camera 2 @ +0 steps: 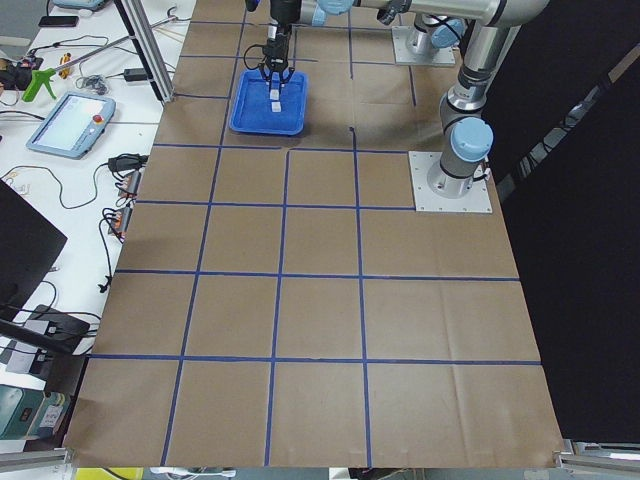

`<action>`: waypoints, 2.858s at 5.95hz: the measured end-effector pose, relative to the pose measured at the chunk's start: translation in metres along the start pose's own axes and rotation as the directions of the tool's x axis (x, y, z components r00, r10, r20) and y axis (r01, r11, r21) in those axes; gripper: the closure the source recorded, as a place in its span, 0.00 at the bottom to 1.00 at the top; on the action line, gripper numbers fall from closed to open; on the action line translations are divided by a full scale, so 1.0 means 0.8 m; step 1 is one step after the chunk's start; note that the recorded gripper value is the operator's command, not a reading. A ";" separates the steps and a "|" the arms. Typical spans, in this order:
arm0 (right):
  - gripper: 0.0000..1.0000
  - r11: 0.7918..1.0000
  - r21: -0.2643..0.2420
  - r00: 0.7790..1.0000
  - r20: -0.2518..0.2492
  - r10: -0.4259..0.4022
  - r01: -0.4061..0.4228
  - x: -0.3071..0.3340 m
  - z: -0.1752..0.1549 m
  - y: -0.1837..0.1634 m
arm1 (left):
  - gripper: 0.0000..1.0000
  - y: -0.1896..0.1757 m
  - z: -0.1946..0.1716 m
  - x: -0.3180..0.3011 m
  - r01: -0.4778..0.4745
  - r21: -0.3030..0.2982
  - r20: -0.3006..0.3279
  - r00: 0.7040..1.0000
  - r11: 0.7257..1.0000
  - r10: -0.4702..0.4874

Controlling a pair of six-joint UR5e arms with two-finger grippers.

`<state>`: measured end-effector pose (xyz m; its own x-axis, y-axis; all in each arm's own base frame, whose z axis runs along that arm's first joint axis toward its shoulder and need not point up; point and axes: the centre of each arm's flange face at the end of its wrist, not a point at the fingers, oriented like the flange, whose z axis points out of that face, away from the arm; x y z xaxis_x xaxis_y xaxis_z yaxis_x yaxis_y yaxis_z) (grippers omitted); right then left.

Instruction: Assemble white blocks and place on blue tray

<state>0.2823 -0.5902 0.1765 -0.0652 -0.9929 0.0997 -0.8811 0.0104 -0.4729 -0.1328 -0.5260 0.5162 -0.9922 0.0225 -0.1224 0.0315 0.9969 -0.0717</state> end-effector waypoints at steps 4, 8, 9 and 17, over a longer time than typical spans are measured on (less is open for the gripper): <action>0.76 1.000 0.005 1.000 -0.005 0.005 -0.005 -0.008 0.012 -0.004 | 0.00 0.012 0.019 0.008 0.059 -0.117 -0.106 0.992 0.991 -0.071; 0.76 0.999 0.011 0.999 -0.020 0.037 -0.036 -0.006 0.015 -0.003 | 0.00 0.014 0.023 0.009 0.067 -0.122 -0.120 0.989 0.990 -0.082; 0.76 0.999 0.012 0.999 -0.022 0.039 -0.039 -0.006 0.015 -0.003 | 0.00 0.012 0.024 0.009 0.069 -0.120 -0.120 0.989 0.990 -0.083; 0.76 0.996 0.022 0.996 -0.037 0.082 -0.082 -0.006 0.015 -0.005 | 0.00 0.012 0.024 0.009 0.070 -0.111 -0.119 0.989 0.991 -0.083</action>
<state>0.2915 -0.5870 0.1675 -0.1547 -0.9836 0.0924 -0.8620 0.0887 -0.4990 -0.1370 -0.5180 0.4957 -0.9987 -0.0512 0.0028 -0.0511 0.9982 0.0303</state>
